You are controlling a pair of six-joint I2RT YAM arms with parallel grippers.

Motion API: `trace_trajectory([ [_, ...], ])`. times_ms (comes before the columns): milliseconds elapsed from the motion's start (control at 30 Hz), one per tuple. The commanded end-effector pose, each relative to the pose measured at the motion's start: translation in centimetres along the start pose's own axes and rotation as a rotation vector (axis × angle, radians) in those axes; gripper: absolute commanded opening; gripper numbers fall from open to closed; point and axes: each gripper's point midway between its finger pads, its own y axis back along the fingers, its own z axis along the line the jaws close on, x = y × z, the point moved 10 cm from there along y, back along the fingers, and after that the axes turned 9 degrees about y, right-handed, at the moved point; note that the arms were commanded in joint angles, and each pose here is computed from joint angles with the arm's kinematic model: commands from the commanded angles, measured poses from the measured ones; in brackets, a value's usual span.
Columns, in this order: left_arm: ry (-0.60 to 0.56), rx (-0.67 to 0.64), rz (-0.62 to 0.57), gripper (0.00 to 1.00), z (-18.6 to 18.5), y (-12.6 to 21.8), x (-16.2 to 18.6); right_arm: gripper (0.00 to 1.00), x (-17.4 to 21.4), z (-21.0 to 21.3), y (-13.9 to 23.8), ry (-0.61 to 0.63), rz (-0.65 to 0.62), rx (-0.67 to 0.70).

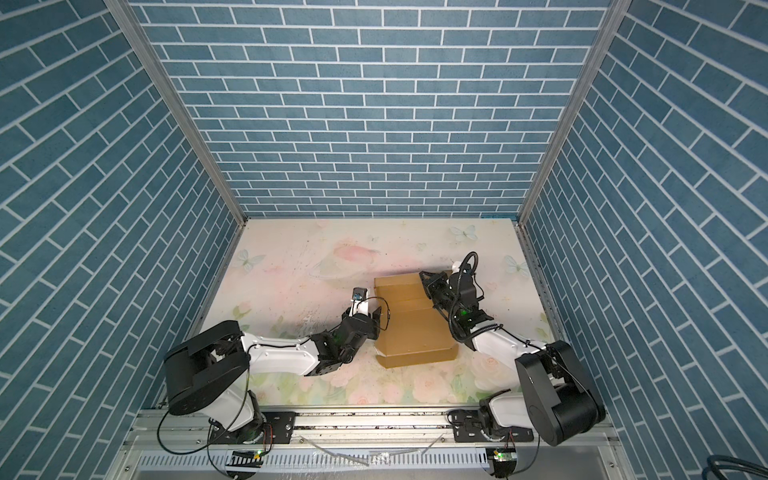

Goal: Fold the paper box

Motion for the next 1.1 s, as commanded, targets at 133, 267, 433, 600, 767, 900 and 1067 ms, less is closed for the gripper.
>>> trace_trajectory([
  [133, 0.016, -0.012, -0.015, 0.47, -0.4, -2.4, -0.9, 0.0, 0.3, -1.6, 0.0, 0.012, -0.004, 0.081],
  [267, 0.019, -0.009, -0.005, 0.42, -0.6, -3.6, -0.8, 0.0, 0.3, -1.6, 0.0, 0.013, -0.002, 0.081],
  [433, 0.016, -0.002, 0.004, 0.39, -0.8, -4.7, -0.6, 0.0, 0.3, -1.6, 0.1, 0.014, -0.002, 0.086],
  [600, 0.012, -0.003, 0.005, 0.35, -1.0, -5.4, -0.6, 0.0, 0.3, -1.5, 0.0, 0.015, -0.004, 0.088],
  [767, 0.01, -0.011, 0.006, 0.29, -1.0, -6.0, -0.7, 0.0, 0.2, -1.4, 0.0, 0.015, -0.002, 0.088],
  [900, 0.005, -0.024, 0.011, 0.22, -0.9, -6.2, -0.7, 0.0, 0.3, -1.4, 0.0, 0.016, 0.0, 0.088],
  [1067, -0.005, -0.05, 0.009, 0.14, -0.8, -6.3, -0.8, 0.0, 0.3, -1.4, 0.0, 0.016, 0.003, 0.086],
])
